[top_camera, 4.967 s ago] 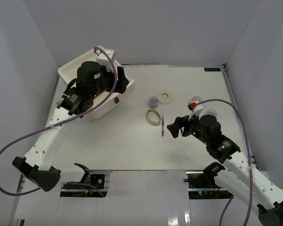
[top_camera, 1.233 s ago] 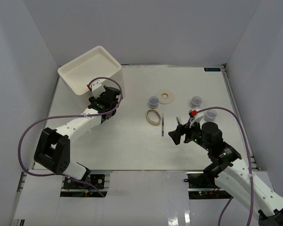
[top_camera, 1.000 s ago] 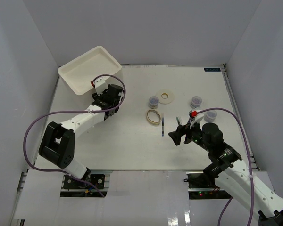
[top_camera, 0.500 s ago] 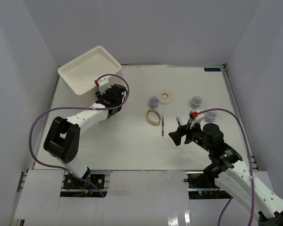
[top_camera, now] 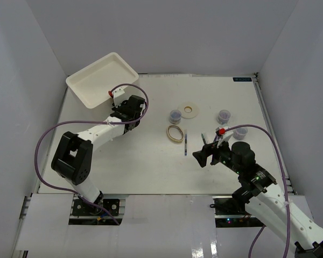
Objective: Sort the stationery into containers
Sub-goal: Open the drawer in the storage box.
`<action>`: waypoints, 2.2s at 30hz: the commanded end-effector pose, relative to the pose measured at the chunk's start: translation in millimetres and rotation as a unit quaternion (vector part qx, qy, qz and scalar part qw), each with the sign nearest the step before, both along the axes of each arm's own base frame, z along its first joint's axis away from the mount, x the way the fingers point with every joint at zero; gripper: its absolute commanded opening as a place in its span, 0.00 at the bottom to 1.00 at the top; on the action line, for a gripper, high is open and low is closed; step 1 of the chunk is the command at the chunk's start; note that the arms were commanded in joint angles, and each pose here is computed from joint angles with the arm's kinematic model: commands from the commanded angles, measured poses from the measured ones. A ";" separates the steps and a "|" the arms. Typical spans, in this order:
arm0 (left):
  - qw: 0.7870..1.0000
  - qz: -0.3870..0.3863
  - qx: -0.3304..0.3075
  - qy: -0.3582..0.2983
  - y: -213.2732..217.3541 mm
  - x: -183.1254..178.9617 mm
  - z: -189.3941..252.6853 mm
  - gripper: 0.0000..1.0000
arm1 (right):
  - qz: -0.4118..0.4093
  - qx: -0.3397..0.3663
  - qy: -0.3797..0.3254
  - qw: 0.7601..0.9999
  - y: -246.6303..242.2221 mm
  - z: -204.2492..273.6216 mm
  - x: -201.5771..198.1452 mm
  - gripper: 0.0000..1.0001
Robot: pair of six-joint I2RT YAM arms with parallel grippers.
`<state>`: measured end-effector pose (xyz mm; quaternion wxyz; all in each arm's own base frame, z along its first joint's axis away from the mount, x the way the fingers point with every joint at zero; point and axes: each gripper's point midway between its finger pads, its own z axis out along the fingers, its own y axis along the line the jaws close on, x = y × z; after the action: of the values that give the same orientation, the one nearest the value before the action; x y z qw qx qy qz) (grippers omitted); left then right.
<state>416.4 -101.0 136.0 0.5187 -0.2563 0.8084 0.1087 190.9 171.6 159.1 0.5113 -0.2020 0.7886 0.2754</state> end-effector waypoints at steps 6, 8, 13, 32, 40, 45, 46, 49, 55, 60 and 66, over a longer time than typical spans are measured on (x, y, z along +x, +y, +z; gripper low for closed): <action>1.000 0.014 -0.017 -0.015 2.9 -0.8 17.3 0.08 | 0.004 0.014 -0.028 0.999 3.1 12.6 3.3 0.95; 1.000 0.003 -0.027 -0.008 -1.3 -2.6 15.6 0.05 | 0.005 0.014 -0.028 1.000 3.3 11.9 2.9 0.95; 0.998 -0.037 -0.046 0.022 -19.4 -14.4 18.5 0.02 | 0.003 0.016 -0.032 0.999 2.4 14.8 3.2 0.95; 0.982 -0.118 -0.092 0.116 -77.2 -87.7 28.5 0.07 | 0.000 0.029 -0.039 0.999 1.2 19.3 1.0 0.95; 0.975 -0.139 -0.114 0.132 -90.5 -106.1 29.2 0.18 | -0.001 0.029 -0.035 0.999 1.2 17.9 1.2 0.95; 0.971 -0.154 -0.131 0.125 -96.6 -108.9 41.4 0.41 | -0.002 0.030 -0.034 0.999 1.6 19.0 1.5 0.95; 0.970 -0.162 -0.131 0.124 -98.5 -109.1 45.4 0.45 | -0.002 0.030 -0.034 0.999 1.7 19.4 1.6 0.95; 0.964 -0.192 -0.144 0.115 -110.5 -105.9 62.2 0.61 | -0.002 0.031 -0.034 0.999 1.9 20.5 1.5 0.95; 0.940 -0.279 -0.174 0.096 -141.1 -105.3 95.5 0.79 | -0.001 0.032 -0.027 0.999 3.4 20.6 1.6 0.95; 0.906 -0.367 -0.181 0.104 -173.8 -107.1 102.4 0.80 | -0.003 0.027 -0.015 1.000 3.6 16.1 2.2 0.95; 0.887 -0.403 -0.185 0.127 -210.8 -98.5 83.4 0.80 | -0.027 0.010 -0.006 1.000 -4.4 11.3 6.0 0.95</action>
<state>315.5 -285.1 212.1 0.3574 -0.0175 0.9135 -0.1935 190.8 170.1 156.6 0.5069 -0.1890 0.7945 0.2759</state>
